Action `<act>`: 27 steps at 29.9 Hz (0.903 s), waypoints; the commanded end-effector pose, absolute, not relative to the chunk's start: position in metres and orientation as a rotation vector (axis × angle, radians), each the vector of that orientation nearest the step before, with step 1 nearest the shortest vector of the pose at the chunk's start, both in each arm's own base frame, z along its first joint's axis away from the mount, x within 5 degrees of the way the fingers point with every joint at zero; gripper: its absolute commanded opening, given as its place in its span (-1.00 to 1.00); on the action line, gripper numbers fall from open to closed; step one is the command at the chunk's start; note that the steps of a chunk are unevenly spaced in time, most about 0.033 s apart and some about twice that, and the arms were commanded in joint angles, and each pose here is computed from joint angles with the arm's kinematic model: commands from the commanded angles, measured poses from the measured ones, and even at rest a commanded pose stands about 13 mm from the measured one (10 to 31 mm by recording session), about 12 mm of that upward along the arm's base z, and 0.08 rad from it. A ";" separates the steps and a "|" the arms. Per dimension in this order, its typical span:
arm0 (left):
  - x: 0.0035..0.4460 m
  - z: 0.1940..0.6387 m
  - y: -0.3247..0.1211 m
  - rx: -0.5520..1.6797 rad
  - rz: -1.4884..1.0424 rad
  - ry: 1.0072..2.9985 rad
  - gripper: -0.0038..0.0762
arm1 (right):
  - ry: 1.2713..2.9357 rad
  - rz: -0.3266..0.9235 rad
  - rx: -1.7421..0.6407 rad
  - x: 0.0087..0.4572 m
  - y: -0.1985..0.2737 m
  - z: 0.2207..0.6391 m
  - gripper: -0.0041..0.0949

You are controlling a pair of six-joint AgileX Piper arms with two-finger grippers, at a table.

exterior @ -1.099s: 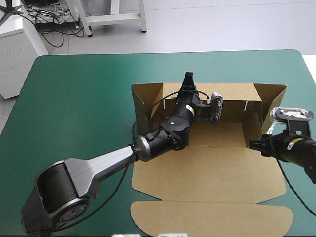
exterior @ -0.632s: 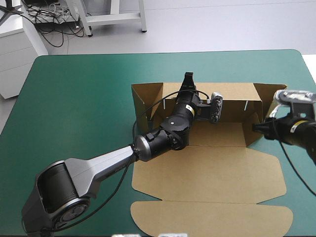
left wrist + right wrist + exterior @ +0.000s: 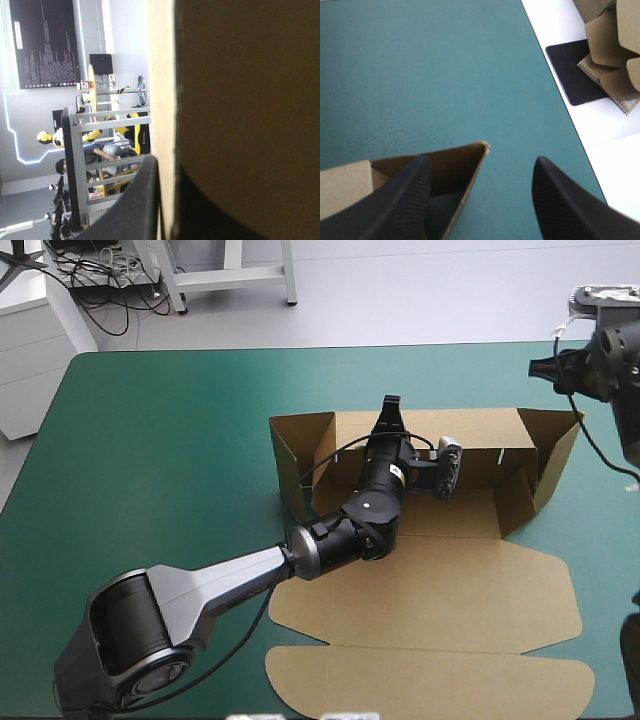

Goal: Fold the box

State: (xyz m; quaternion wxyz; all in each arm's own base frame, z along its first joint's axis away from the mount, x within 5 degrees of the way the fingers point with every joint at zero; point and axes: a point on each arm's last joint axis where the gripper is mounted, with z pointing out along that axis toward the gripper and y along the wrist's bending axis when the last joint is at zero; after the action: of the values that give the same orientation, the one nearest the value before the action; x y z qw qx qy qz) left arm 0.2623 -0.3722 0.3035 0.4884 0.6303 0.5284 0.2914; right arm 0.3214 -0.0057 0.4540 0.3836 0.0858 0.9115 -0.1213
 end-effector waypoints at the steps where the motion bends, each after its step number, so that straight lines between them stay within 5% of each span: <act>1: 0.244 0.328 -0.381 1.486 0.620 1.223 -0.93 | 2.244 -0.318 0.211 0.338 -0.009 0.464 0.20; 8: 0.239 0.329 -0.382 1.473 0.660 1.212 -0.93 | 2.357 -0.062 0.279 0.380 -0.036 0.427 0.20; 18: 0.240 0.329 -0.380 1.467 0.674 1.223 -0.93 | 2.356 0.181 0.379 0.371 -0.093 0.421 0.20; 27: 0.240 0.331 -0.380 1.465 0.693 1.200 -0.93 | 2.459 0.224 0.332 0.373 -0.097 0.382 0.20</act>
State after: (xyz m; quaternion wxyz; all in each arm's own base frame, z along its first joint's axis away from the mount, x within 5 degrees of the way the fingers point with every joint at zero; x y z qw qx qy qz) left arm 0.2485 -0.3818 0.3032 0.4954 0.6304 0.5133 0.3060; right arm 0.3839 -0.0995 0.3584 0.2745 0.1412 0.9470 0.0886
